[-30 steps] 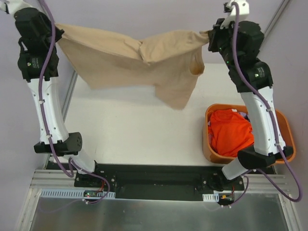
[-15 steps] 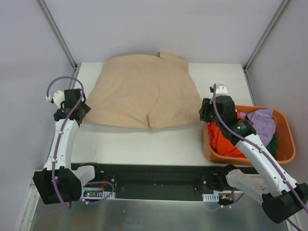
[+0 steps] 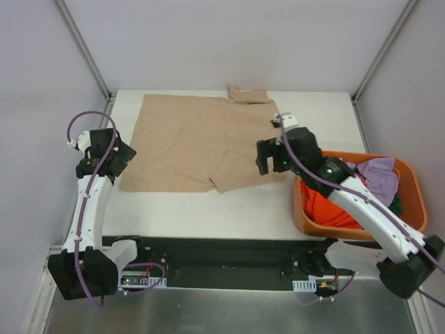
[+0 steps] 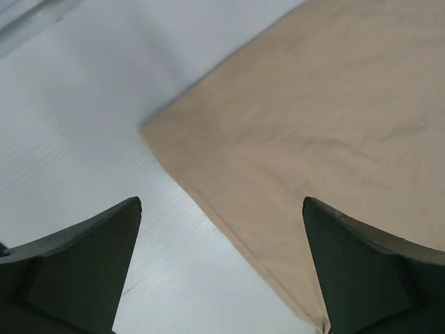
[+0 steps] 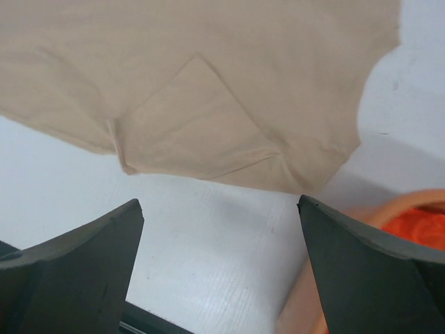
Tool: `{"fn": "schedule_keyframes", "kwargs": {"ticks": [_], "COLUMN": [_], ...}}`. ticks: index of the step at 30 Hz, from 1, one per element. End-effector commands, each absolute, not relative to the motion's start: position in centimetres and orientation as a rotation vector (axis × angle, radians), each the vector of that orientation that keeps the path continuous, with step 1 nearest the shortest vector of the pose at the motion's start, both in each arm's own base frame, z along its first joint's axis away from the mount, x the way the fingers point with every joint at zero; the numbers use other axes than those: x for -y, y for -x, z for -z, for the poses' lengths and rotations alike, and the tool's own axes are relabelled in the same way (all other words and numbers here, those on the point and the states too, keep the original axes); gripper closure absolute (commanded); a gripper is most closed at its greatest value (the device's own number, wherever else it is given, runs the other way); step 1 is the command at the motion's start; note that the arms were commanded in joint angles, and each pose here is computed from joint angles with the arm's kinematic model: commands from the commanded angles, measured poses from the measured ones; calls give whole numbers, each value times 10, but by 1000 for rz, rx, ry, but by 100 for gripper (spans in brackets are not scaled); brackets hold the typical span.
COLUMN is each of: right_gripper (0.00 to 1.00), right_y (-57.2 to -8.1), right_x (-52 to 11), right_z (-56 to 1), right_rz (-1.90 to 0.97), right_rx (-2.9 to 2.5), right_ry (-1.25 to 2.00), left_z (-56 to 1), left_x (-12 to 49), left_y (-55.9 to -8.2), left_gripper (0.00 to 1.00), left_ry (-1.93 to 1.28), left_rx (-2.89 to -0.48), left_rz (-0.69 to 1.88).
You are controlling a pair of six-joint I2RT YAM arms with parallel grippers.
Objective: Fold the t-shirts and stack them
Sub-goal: Flatten out the tshirt
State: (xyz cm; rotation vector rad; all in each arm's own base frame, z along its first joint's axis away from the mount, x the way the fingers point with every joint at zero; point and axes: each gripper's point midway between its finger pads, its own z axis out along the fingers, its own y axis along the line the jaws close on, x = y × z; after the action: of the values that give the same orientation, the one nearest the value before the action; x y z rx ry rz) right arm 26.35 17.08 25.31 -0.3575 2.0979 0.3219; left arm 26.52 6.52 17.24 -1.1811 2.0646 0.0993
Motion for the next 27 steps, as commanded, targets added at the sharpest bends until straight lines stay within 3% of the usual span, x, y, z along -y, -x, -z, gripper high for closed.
{"fn": "schedule_keyframes", "kwargs": {"ticks": [1, 4, 11, 16, 21, 27], "right_gripper": [4, 4, 2, 1, 9, 27], "right_y": [-285, -302, -315, -330, -332, -337], "right_x": [-225, -264, -357, -365, -362, -350], "right_z": [-225, -204, -132, -93, -65, -59], "right_rz": [-310, -289, -141, 68, 121, 183], "right_rx": [-2168, -2241, -2368, -2427, -2465, -2451], "right_ry": [481, 523, 723, 614, 545, 409], "left_z": [-159, -132, -77, -52, -39, -30], "left_x": [-27, -11, -19, -19, -27, -35], "left_y": [-295, -304, -306, -303, -296, -288], "left_gripper": [1, 1, 1, 1, 1, 1], "left_ry": [1068, 1023, 1025, 1025, 1013, 1036], "left_rx": [-2202, -2308, -2454, -2534, -2568, -2575], "left_rz": [161, 237, 125, 97, 13, -64]}}
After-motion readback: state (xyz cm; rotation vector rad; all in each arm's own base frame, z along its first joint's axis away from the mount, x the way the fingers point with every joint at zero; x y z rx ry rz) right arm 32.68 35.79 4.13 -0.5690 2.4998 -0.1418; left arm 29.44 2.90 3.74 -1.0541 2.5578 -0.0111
